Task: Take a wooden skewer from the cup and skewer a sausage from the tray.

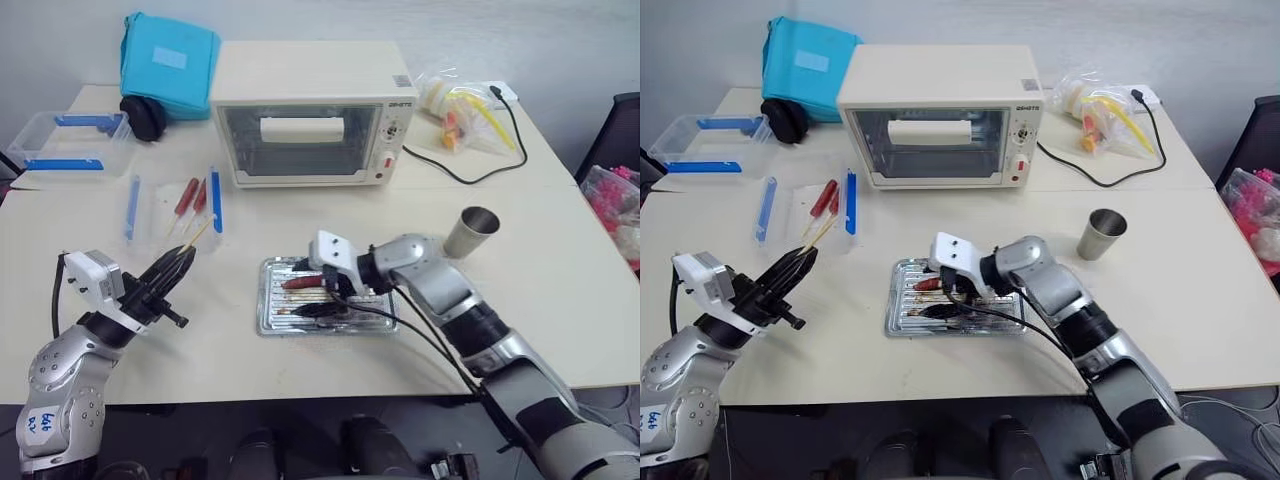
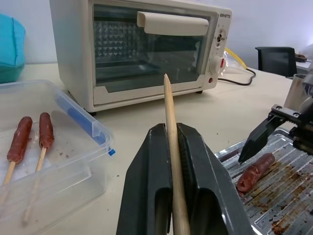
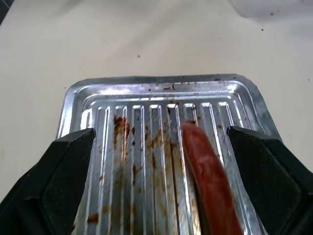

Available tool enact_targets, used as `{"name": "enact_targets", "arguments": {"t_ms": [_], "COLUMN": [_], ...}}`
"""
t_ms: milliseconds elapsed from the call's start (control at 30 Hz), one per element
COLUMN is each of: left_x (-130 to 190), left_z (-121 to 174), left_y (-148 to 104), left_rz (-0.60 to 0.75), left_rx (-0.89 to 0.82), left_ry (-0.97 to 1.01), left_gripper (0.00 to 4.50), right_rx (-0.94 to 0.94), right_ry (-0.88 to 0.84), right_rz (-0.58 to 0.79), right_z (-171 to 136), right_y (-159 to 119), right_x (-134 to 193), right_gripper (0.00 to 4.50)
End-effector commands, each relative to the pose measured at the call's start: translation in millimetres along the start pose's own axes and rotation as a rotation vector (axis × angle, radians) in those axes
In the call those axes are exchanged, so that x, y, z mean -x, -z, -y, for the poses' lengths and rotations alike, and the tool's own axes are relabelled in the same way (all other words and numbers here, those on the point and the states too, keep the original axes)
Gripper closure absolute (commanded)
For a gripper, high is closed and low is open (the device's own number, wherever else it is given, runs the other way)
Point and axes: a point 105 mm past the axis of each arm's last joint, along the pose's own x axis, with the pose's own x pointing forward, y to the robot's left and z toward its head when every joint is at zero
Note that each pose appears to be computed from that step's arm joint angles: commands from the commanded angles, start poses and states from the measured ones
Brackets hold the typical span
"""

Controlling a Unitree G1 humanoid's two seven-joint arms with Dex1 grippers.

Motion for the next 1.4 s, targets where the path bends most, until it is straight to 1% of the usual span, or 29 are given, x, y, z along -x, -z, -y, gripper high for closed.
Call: {"name": "enact_targets", "arguments": {"t_ms": [33, 67, 100, 167, 300, 367, 433, 767, 800, 833, 967, 1067, 1133, 1233, 1267, 1333, 1400], "left_x": [0.5, 0.8, 1.1, 0.9, -1.4, -3.0, -4.5, -9.5, -10.0, -10.3, -11.9, -12.9, -12.0, -3.0, -1.4, 7.8, 13.0], "left_z": [4.8, 4.8, 4.8, 4.6, 4.7, 4.9, 5.0, 8.0, 8.3, 8.8, 10.5, 15.0, 25.1, 49.2, 52.1, 67.6, 77.3], "left_y": [-12.3, -12.2, -12.2, -12.0, -11.4, -11.2, -11.0, -8.7, -8.4, -8.1, -7.1, -4.7, -1.6, 3.3, 3.8, 8.8, 10.9], "left_rz": [0.035, 0.035, 0.034, 0.034, 0.035, 0.035, 0.035, 0.024, 0.023, 0.021, 0.014, -0.01, -0.051, -0.145, -0.159, -0.246, -0.301], "left_rx": [-0.028, -0.028, -0.027, -0.027, -0.026, -0.026, -0.025, -0.025, -0.024, -0.023, -0.022, -0.022, -0.012, 0.046, 0.058, 0.088, 0.107], "left_ry": [0.009, 0.008, 0.006, 0.006, 0.013, 0.02, 0.028, 0.075, 0.079, 0.084, 0.104, 0.153, 0.245, 0.44, 0.468, 0.608, 0.699], "left_gripper": [4.5, 4.5, 4.5, 4.5, 4.5, 4.5, 4.5, 4.5, 4.5, 4.5, 4.5, 4.5, 4.5, 4.5, 4.5, 4.5, 4.5], "right_rx": [0.036, 0.037, 0.035, 0.035, 0.031, 0.029, 0.027, 0.017, 0.016, 0.019, 0.021, 0.033, 0.038, 0.098, 0.106, 0.135, 0.149], "right_ry": [0.022, 0.013, 0.003, -0.006, -0.005, 0.001, 0.008, -0.004, -0.005, -0.001, 0.01, 0.007, 0.002, -0.079, -0.093, -0.145, -0.162], "right_rz": [-0.01, -0.018, -0.028, -0.044, -0.059, -0.059, -0.061, -0.057, -0.052, -0.05, -0.017, -0.006, 0.026, 0.081, 0.087, 0.099, 0.088], "right_z": [6.4, 5.7, 4.5, 3.5, 4.1, 5.0, 6.0, 3.6, 3.5, 3.9, 5.2, 4.6, 2.4, -12.2, -14.8, -23.2, -25.9], "right_y": [-3.9, -2.5, -0.5, 3.1, 7.1, 7.1, 7.2, 9.2, 8.6, 8.1, 0.7, -3.3, -11.9, -26.9, -28.7, -32.7, -33.0], "right_x": [-1.6, -2.1, -2.3, -2.1, -1.0, -0.2, 0.4, 3.6, 3.8, 4.0, 6.3, 14.0, 26.0, 46.4, 49.3, 62.0, 70.0], "right_gripper": [0.03, 0.03, 0.4, 0.91, 2.22, 2.98, 3.59, 3.59, 3.95, 4.05, 4.05, 4.05, 4.05, 4.05, 4.05, 4.05, 4.05]}}
